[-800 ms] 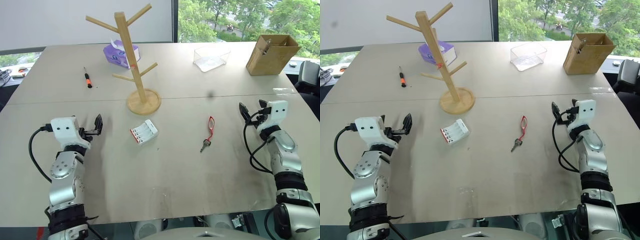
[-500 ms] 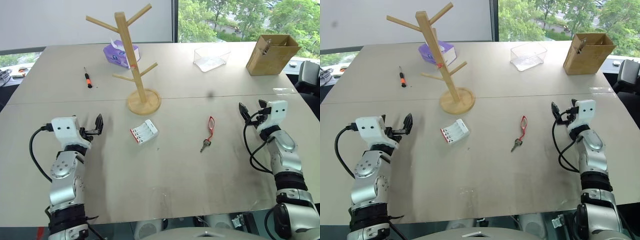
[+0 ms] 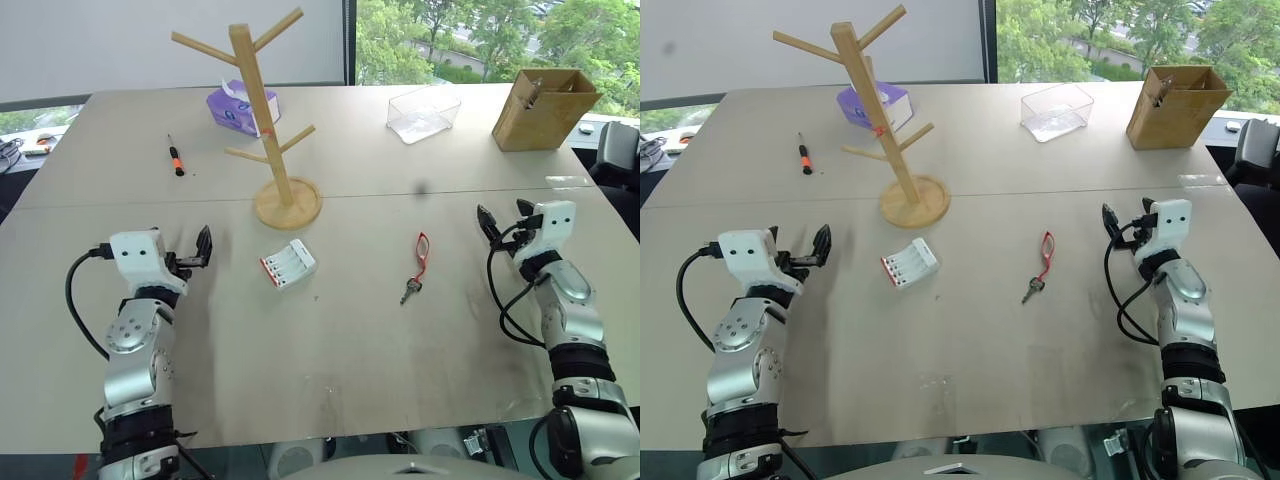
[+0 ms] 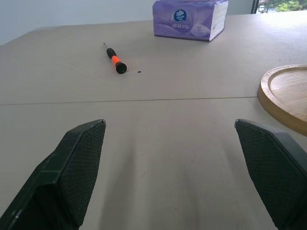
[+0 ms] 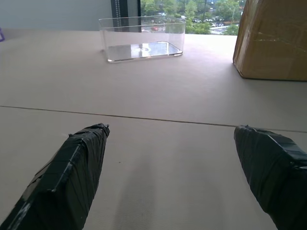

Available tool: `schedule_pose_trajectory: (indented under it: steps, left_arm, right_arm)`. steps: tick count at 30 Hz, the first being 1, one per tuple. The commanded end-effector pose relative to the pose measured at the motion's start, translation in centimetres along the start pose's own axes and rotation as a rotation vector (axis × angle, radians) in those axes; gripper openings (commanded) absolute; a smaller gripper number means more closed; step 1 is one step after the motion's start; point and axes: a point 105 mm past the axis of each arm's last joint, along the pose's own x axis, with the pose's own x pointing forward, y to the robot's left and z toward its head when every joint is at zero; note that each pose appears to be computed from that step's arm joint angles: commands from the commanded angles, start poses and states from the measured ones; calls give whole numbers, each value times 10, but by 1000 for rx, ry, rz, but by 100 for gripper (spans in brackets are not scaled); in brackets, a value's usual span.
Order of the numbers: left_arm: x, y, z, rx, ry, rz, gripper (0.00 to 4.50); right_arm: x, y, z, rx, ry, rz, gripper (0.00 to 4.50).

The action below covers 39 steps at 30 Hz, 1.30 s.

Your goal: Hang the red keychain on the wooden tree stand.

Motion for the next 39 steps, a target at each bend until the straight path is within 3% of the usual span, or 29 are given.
schedule_pose_trajectory:
  steps: [1,3,7,11,20,26,33,39]
  left_arm:
    - [2,1,16,18,-56,2,445]
    - [4,-1,17,18,-56,-4,445]
    - [8,-8,17,18,-53,-47,445]
    - [10,-17,20,8,-65,-97,445]
    - [-2,-61,26,35,-71,-375,445]
    - [-37,-104,35,60,-4,-758,445]
    - [-58,-106,32,198,130,-1029,445]
    - [-47,-96,22,254,212,-1082,445]
  right_arm:
    - [-12,25,20,-32,-82,255,450]
    - [-27,46,24,-20,-90,446,450]
    - [-100,90,11,-50,95,1000,450]
    - [-131,93,1,-148,105,1182,450]
    - [-126,89,-1,-203,43,1195,450]
    - [-117,82,-7,-226,47,1164,450]
    - [-113,76,-10,-250,52,1146,450]
    - [-111,76,-8,-261,38,1122,450]
